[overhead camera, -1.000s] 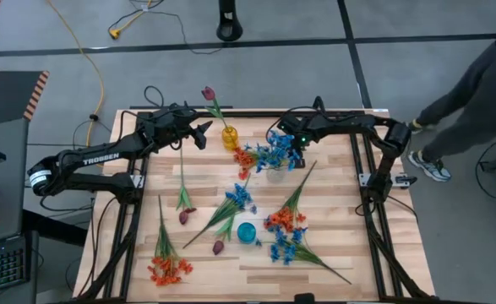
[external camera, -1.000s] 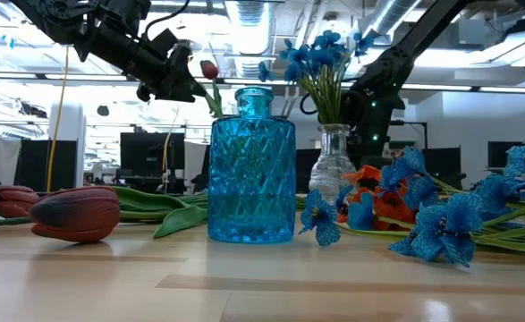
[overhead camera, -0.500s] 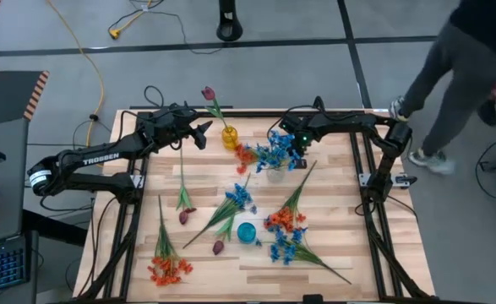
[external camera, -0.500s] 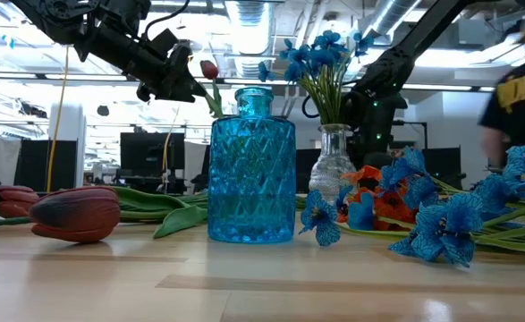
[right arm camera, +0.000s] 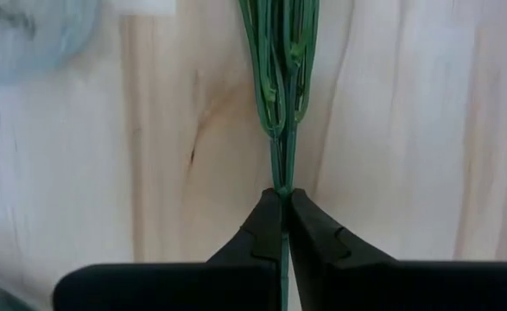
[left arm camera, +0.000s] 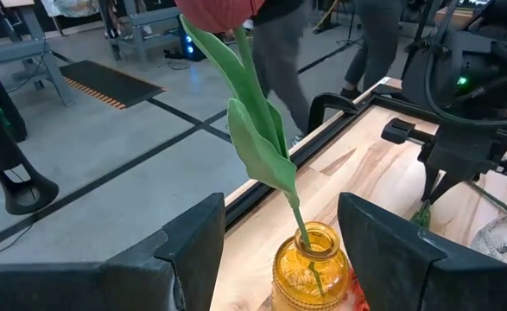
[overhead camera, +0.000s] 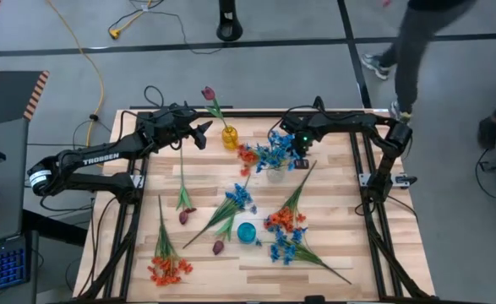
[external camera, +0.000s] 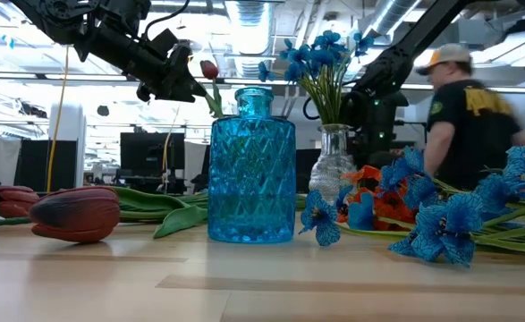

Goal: Sort flowers into vase by color
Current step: Put the top orange flowers into the blue vase

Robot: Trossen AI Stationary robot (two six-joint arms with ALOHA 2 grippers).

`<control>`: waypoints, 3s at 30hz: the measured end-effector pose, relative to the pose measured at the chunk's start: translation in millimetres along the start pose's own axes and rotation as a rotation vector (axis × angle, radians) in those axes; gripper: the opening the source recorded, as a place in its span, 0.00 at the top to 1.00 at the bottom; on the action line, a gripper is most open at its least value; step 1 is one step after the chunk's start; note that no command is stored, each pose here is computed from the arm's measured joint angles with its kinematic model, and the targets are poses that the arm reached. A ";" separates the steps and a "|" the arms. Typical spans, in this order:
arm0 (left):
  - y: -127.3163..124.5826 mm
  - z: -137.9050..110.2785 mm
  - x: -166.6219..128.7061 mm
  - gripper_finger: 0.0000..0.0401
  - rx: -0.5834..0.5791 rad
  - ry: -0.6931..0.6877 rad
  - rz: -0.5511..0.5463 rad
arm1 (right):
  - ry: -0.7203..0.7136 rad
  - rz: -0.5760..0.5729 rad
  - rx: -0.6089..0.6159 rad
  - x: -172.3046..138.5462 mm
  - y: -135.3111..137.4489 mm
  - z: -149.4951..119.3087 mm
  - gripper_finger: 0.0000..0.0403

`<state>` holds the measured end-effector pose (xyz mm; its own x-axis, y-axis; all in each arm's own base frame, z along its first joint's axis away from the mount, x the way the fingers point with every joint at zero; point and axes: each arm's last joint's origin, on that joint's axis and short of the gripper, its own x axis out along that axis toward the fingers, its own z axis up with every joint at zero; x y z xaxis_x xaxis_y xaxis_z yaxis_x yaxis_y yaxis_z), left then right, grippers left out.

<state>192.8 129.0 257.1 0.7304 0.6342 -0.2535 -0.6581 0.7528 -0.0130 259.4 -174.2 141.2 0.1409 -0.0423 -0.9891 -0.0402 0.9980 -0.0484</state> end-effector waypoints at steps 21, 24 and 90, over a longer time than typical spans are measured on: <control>0.0 0.0 0.0 0.46 -0.014 0.000 -0.001 | 0.270 -0.050 0.246 -42.7 -21.3 -23.1 0.93; 0.1 0.0 0.0 0.46 -0.011 0.000 0.000 | 0.223 -0.084 0.274 -59.6 -24.6 -29.6 0.93; -123.6 31.4 -65.0 0.46 0.114 -0.516 -0.750 | -1.306 -0.122 -0.144 -258.8 199.0 47.2 0.93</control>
<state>232.4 0.3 305.5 0.9680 -0.0480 0.2464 0.0231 0.9944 0.1030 261.6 37.6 394.1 0.9924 0.0252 -0.1203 -0.0516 0.9738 -0.2216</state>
